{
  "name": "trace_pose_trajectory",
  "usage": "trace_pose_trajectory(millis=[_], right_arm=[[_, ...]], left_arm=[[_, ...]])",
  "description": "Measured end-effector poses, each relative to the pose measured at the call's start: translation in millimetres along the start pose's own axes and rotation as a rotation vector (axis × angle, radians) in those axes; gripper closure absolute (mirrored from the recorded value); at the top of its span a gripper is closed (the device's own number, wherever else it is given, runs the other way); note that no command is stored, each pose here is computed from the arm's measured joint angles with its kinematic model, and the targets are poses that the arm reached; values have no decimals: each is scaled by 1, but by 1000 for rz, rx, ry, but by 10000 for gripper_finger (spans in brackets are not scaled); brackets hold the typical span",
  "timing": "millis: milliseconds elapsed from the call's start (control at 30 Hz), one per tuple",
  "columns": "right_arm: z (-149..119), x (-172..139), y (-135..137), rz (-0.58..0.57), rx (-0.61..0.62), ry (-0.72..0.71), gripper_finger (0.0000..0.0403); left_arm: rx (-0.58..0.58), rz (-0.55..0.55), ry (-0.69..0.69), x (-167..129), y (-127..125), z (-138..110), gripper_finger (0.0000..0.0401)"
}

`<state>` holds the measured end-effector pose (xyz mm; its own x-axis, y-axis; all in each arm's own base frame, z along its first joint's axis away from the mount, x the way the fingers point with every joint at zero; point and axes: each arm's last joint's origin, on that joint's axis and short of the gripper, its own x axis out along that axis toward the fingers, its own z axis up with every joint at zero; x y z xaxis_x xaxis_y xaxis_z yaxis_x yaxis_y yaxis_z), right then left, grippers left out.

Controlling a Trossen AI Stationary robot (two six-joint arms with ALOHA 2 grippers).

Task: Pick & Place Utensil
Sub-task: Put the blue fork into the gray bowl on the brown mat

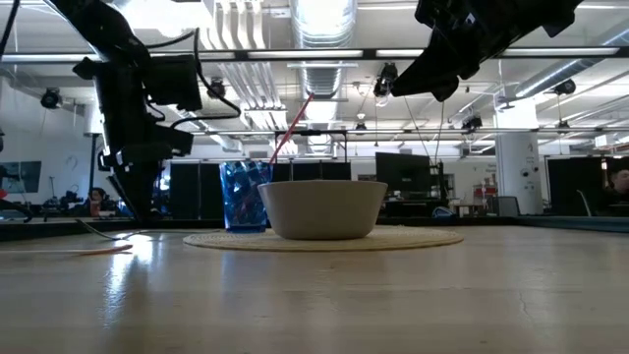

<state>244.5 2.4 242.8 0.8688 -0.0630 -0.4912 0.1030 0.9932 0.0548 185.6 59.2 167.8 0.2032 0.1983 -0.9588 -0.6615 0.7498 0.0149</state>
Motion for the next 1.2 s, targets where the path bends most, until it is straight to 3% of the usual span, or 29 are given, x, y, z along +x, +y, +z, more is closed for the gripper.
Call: trace_pose_trajectory(millis=[600, 900, 1200], right_arm=[[0, 0, 0, 0, 1, 0, 312], [0, 0, 0, 0, 1, 0, 324], [0, 0, 0, 0, 2, 0, 334]], left_arm=[[-23, 22, 12, 13, 10, 2, 256], [-30, -7, -1, 26, 14, -7, 258], [-53, 2, 13, 28, 15, -10, 322]])
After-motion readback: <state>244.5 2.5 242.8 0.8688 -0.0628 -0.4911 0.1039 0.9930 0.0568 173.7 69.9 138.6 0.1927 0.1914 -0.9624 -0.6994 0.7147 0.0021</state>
